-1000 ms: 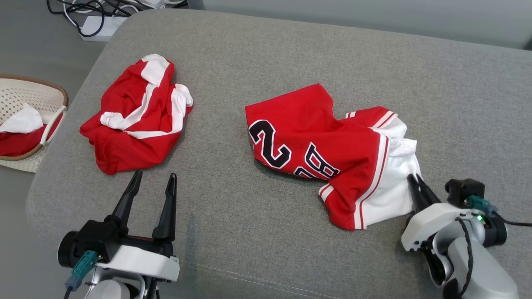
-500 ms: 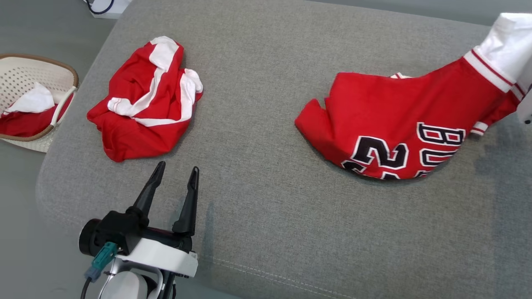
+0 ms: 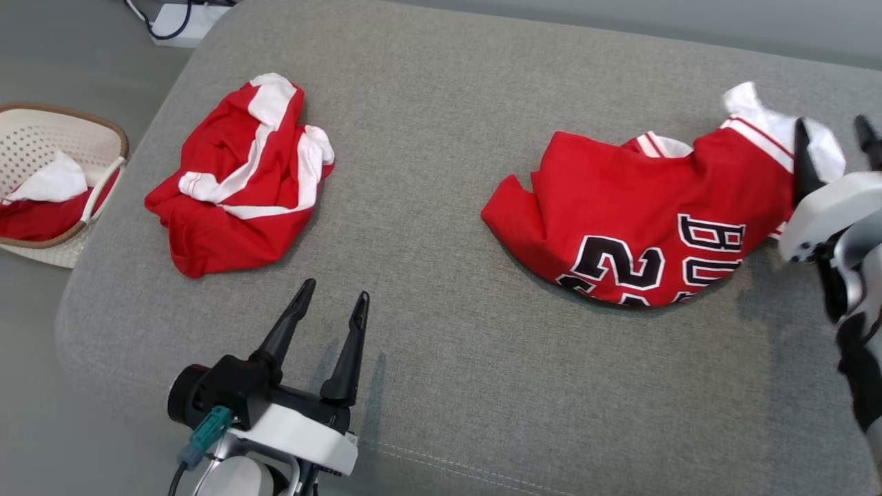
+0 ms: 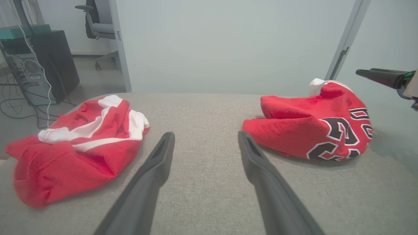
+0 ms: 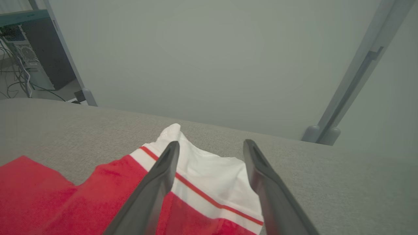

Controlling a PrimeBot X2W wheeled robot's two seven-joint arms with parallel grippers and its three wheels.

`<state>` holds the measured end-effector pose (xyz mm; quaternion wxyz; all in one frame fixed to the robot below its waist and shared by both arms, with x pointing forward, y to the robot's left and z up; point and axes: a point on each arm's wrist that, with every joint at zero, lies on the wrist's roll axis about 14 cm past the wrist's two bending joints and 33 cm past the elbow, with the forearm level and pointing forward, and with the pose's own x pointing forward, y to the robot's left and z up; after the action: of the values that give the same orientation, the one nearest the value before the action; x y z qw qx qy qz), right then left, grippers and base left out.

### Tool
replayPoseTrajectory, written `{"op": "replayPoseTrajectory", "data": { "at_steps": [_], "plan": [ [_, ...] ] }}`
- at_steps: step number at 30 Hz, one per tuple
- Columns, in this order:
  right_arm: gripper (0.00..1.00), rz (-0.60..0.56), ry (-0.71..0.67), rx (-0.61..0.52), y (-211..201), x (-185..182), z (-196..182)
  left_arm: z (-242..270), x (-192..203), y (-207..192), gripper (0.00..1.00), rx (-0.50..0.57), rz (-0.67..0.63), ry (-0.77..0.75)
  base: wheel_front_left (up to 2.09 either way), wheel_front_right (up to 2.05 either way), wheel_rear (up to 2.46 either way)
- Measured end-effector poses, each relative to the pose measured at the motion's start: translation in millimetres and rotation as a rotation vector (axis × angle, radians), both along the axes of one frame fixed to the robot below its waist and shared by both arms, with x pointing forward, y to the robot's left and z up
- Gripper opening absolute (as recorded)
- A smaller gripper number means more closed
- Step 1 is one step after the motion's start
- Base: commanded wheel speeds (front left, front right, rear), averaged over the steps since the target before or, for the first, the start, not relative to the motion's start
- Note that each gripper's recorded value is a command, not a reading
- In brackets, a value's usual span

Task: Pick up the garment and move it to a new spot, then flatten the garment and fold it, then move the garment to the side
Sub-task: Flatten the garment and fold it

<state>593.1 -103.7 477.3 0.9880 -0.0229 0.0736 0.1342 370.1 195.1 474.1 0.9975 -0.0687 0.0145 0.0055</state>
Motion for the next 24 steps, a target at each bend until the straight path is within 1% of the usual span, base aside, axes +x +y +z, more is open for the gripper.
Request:
{"op": "replayPoseTrajectory", "data": {
  "at_steps": [4,7,13,18,20,24],
  "plan": [
    [1.0,0.054,0.021,0.029,18.9,-32.2,-14.4,0.2,4.6,-25.7,1.0,-0.032,-0.075,-0.005,0.0,0.0,0.0],
    [1.0,0.075,0.022,0.065,23.9,-55.3,-18.6,-1.7,8.3,-43.7,1.0,-0.045,-0.129,-0.001,0.0,0.0,0.0],
    [1.0,0.055,0.045,0.149,15.6,-98.5,-28.4,-0.4,18.2,-72.3,1.0,-0.061,-0.217,-0.01,0.0,0.0,0.0],
    [1.0,0.053,0.113,0.173,13.4,-135.6,-49.0,5.1,22.9,-89.6,1.0,-0.071,-0.267,-0.028,0.0,0.0,0.0],
    [1.0,0.056,0.135,0.187,15.5,-144.8,-54.1,8.3,22.2,-92.2,1.0,-0.076,-0.274,-0.036,0.0,0.0,0.0],
    [1.0,0.091,0.155,0.24,36.1,-146.8,-55.2,7.6,19.1,-89.3,1.0,-0.076,-0.266,-0.033,0.0,0.0,0.0]
  ]
}}
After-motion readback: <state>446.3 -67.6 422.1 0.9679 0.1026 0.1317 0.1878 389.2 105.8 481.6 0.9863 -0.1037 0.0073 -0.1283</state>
